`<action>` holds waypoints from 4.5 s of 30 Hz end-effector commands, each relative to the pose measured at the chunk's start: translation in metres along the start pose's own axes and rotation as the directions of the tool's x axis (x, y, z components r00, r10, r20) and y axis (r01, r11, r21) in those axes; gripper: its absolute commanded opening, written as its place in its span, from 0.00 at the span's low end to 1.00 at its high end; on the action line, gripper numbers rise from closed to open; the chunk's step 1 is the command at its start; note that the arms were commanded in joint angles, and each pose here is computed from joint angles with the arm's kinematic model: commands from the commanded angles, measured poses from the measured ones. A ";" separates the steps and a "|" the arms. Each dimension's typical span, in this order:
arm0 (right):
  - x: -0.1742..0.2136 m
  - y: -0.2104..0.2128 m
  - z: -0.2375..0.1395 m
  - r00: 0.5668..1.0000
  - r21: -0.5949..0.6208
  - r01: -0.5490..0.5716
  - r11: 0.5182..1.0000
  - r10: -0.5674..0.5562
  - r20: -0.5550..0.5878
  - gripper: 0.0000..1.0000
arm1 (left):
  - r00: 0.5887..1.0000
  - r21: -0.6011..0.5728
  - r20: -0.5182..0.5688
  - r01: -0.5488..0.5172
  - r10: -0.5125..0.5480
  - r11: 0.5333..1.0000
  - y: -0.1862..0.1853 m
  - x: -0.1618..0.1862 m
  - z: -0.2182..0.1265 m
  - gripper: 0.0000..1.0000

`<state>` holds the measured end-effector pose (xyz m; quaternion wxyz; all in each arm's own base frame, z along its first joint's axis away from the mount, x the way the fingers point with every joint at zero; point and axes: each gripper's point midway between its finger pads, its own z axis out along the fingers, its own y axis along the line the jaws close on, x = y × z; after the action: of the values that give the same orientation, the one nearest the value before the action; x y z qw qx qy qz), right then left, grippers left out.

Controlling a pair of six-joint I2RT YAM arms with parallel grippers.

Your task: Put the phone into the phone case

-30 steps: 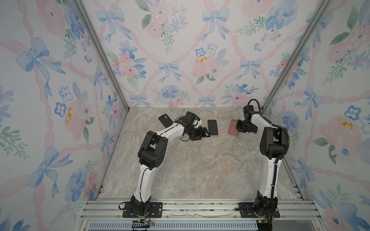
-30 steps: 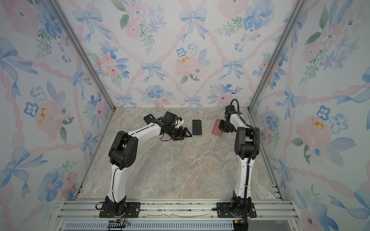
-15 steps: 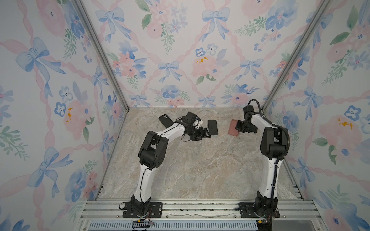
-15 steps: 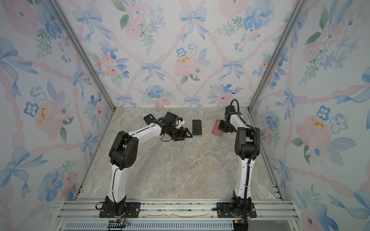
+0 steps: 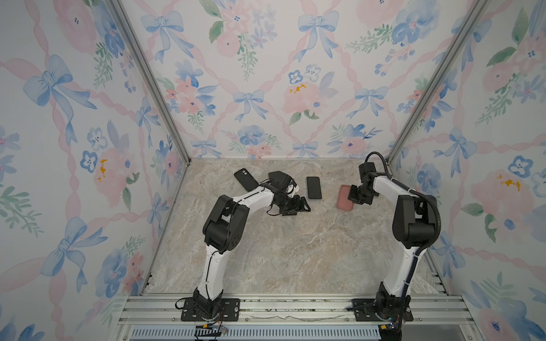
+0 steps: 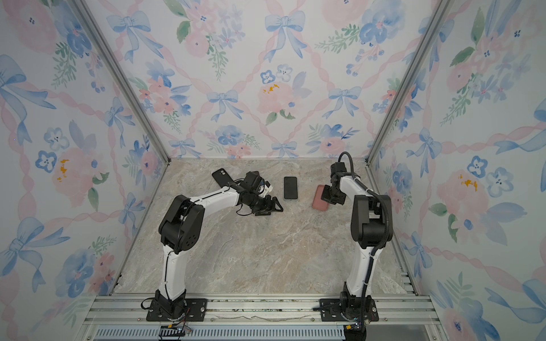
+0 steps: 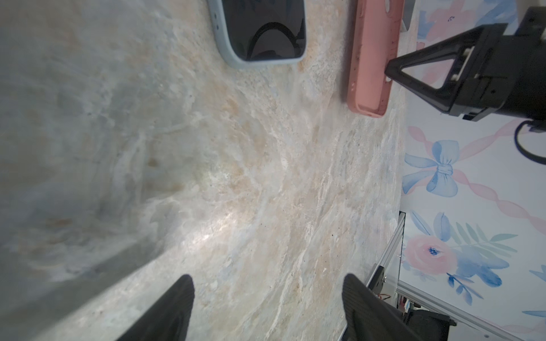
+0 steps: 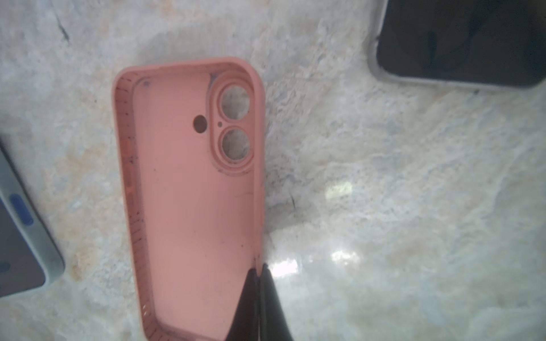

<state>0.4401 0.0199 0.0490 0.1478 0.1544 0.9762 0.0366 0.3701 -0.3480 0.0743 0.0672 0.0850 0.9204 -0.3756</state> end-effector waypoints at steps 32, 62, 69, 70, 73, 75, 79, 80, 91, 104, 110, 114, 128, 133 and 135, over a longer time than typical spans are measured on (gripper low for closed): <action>0.290 0.102 -0.026 0.967 -0.088 0.228 0.970 -0.237 -0.099 0.07 | 0.997 -0.001 0.076 -0.009 0.009 1.000 0.008 0.069 -0.051 0.81; -0.034 -0.012 -0.049 0.985 0.144 0.011 0.989 -0.036 0.168 0.70 | 0.992 0.097 0.099 -0.087 0.078 0.991 -0.043 -0.056 0.010 0.81; -0.076 -0.055 -0.012 0.991 0.149 -0.062 0.987 0.043 0.129 0.75 | 0.991 0.126 0.115 -0.075 0.061 0.989 -0.043 -0.088 0.025 0.82; -0.081 -0.060 -0.006 0.991 0.135 -0.072 0.988 0.055 0.120 0.78 | 0.991 0.128 0.119 -0.078 0.063 0.989 -0.043 -0.092 0.027 0.82; -0.093 -0.069 0.004 0.992 0.111 -0.080 0.991 0.067 0.111 0.84 | 0.990 0.134 0.126 -0.075 0.058 0.988 -0.043 -0.104 0.033 0.82; -0.101 -0.076 0.007 0.990 0.113 -0.087 0.990 0.073 0.119 0.87 | 0.990 0.145 0.130 -0.074 0.055 0.987 -0.043 -0.111 0.037 0.82; -0.115 -0.092 0.015 0.989 0.113 -0.113 0.987 0.100 0.111 0.90 | 0.987 0.155 0.149 -0.083 0.059 0.984 -0.044 -0.123 0.039 0.82; -0.117 -0.095 0.017 0.988 0.116 -0.118 0.986 0.105 0.109 0.91 | 0.987 0.156 0.152 -0.083 0.059 0.984 -0.044 -0.125 0.040 0.82; -0.125 -0.104 0.043 0.993 0.149 -0.117 0.982 0.113 0.031 0.98 | 0.985 0.165 0.160 -0.083 0.056 0.983 -0.043 -0.132 0.041 0.82; -0.116 -0.103 0.060 0.990 0.121 -0.136 0.983 0.140 -0.026 0.87 | 0.988 0.171 0.150 -0.070 0.045 0.983 -0.036 -0.130 0.037 0.82; -0.111 -0.100 0.066 0.987 0.104 -0.141 0.985 0.148 -0.059 0.76 | 0.988 0.170 0.149 -0.070 0.045 0.983 -0.036 -0.129 0.034 0.82; -0.110 -0.097 0.065 0.988 0.094 -0.133 0.987 0.139 -0.065 0.72 | 0.988 0.172 0.145 -0.069 0.044 0.983 -0.036 -0.127 0.031 0.82; -0.105 -0.065 0.006 0.996 0.036 -0.079 0.996 0.077 0.047 0.61 | 0.990 0.161 0.128 -0.084 0.064 0.983 -0.040 -0.105 0.009 0.82; -0.081 -0.043 -0.015 0.996 0.008 -0.038 0.999 0.038 0.081 0.59 | 0.993 0.168 0.095 -0.080 0.065 0.983 -0.040 -0.088 0.004 0.81; -0.064 -0.032 -0.021 0.997 0.000 -0.014 1.000 0.014 0.082 0.59 | 0.992 0.164 0.095 -0.094 0.079 0.982 -0.044 -0.081 0.000 0.81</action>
<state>0.4773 -0.0520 0.0510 0.1350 0.1796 0.9743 0.0139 0.4498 -0.3898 0.0972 0.1031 0.0892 0.8851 -0.4449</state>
